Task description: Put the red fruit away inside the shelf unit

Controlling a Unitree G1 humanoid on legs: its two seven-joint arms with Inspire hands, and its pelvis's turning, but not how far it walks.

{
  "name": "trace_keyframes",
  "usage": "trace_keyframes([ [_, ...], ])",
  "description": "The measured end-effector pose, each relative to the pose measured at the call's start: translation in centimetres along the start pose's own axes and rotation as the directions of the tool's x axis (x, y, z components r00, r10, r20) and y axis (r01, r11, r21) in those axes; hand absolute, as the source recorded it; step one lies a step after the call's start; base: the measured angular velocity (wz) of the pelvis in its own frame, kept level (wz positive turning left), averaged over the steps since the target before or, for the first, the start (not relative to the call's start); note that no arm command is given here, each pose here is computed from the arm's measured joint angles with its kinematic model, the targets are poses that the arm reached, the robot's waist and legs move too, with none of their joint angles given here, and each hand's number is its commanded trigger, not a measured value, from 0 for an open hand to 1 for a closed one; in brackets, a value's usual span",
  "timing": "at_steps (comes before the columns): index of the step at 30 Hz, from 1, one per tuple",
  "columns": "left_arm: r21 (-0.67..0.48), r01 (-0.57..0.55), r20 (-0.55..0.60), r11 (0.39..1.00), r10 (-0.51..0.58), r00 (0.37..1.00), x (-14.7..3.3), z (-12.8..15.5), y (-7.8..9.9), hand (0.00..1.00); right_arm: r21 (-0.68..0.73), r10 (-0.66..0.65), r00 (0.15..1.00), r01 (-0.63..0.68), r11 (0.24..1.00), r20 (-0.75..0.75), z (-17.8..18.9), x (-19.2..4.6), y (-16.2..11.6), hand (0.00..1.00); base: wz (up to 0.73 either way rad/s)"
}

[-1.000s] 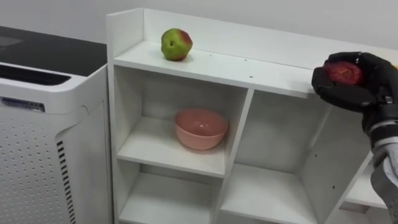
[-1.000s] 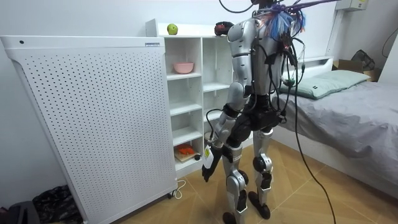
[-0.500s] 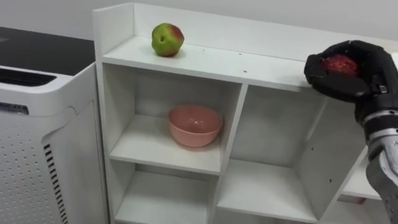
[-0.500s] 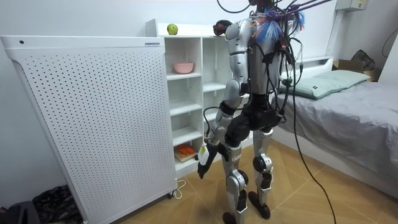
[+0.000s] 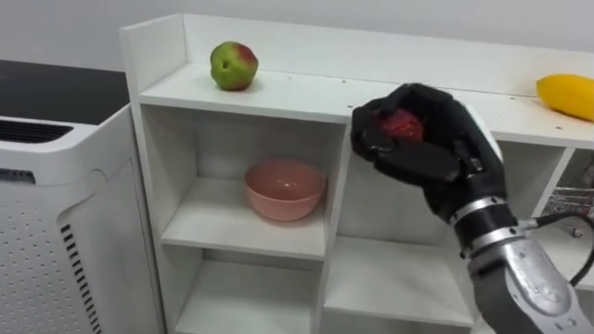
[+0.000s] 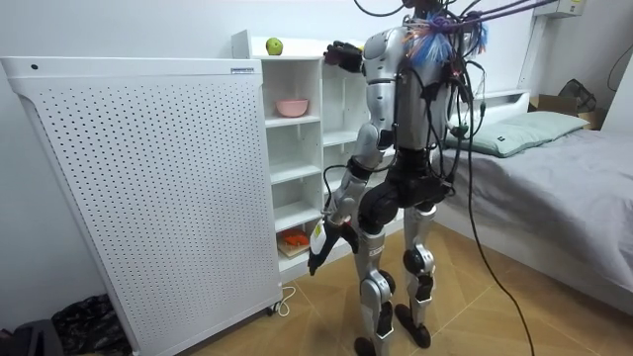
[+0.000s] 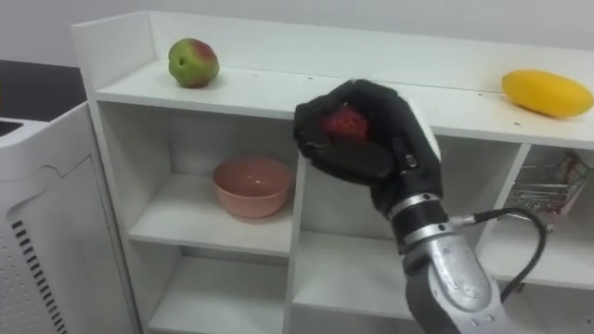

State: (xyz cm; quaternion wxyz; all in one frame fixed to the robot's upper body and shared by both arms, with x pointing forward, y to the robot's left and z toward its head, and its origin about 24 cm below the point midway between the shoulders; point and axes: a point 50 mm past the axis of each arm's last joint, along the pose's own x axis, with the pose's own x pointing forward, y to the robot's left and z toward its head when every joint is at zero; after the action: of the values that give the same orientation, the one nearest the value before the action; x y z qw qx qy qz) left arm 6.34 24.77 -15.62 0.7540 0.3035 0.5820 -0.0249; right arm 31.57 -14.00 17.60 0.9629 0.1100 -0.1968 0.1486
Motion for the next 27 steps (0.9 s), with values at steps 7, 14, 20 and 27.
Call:
trace_keyframes([
  [7,-0.081,0.034,0.013,0.996,-0.033,0.999,0.3,0.9,-0.6,0.00,0.193,0.066,0.978,-0.027,0.981,-0.197,-5.4,-2.6,0.4,1.00,0.00],
  [14,-0.151,0.027,0.019,0.988,-0.024,1.000,0.5,2.0,-0.7,0.00,0.146,-0.074,0.910,0.145,0.979,-0.408,-10.3,-4.7,-2.8,1.00,0.02],
  [20,-0.171,0.029,0.037,0.985,-0.023,0.999,0.7,2.7,-0.7,0.00,0.223,-0.184,0.848,0.330,0.917,-0.497,-12.5,-6.5,-4.7,1.00,0.04],
  [27,-0.174,0.038,0.008,0.984,-0.038,0.999,0.4,1.7,-1.4,0.00,0.340,-0.306,0.796,0.524,0.781,-0.523,-12.9,-6.9,-7.1,1.00,0.01],
])
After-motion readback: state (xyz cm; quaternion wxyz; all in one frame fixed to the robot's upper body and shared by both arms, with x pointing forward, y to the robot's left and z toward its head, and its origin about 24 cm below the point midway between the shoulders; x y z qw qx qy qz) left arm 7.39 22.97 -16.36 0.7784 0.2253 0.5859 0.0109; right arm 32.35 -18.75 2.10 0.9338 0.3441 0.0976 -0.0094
